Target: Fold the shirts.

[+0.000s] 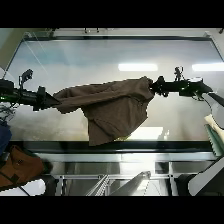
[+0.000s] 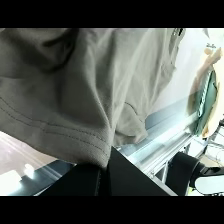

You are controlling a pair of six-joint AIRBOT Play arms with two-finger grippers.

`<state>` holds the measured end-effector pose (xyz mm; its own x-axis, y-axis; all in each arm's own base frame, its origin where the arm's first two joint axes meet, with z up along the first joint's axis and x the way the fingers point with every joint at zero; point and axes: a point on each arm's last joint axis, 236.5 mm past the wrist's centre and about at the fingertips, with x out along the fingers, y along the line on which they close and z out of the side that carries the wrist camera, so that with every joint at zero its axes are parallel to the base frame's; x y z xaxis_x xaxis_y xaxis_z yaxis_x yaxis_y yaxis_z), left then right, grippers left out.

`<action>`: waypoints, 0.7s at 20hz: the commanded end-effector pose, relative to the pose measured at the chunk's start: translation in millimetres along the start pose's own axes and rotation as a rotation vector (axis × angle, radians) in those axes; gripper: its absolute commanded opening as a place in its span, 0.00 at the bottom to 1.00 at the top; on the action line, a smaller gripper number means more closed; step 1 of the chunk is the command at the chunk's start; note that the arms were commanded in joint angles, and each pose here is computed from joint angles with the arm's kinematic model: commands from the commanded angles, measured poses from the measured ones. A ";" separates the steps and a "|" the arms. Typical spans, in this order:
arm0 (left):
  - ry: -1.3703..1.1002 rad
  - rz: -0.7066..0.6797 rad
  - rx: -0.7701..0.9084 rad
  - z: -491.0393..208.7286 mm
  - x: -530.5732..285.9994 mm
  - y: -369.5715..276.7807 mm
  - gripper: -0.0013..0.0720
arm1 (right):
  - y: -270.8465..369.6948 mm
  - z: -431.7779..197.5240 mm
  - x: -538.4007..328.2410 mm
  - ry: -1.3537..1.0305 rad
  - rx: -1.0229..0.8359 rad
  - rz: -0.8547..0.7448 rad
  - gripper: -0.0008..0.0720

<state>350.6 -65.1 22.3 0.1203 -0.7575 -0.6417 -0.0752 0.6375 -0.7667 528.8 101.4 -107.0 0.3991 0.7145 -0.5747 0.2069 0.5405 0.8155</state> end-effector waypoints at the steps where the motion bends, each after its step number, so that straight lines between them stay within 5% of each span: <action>1: -0.009 0.003 0.000 2.0 -0.6 0.6 0.04 | 6.4 -8.5 12.3 0.018 0.000 0.007 0.05; 4: -0.038 -0.118 0.058 6.7 -8.3 -29.9 0.04 | 58.9 -18.8 -4.8 0.058 -0.083 0.173 0.04; 8: -0.207 -0.486 0.449 -8.2 -102.3 -183.7 0.04 | 250.4 -72.9 -148.3 0.082 -0.448 0.683 0.04; 11: -0.339 -0.376 0.892 -81.4 -165.2 -284.3 0.04 | 360.8 -163.4 -294.9 -0.071 -0.856 0.792 0.05; 14: -0.691 -0.157 1.278 -155.7 -219.2 -383.2 0.04 | 414.8 -251.4 -384.4 -0.421 -1.230 0.626 0.04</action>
<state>273.7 -132.4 359.0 0.3678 -0.8974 -0.2435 0.7779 0.4404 -0.4482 348.0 148.9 352.0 0.3214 0.9452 0.0567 -0.7777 0.2294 0.5852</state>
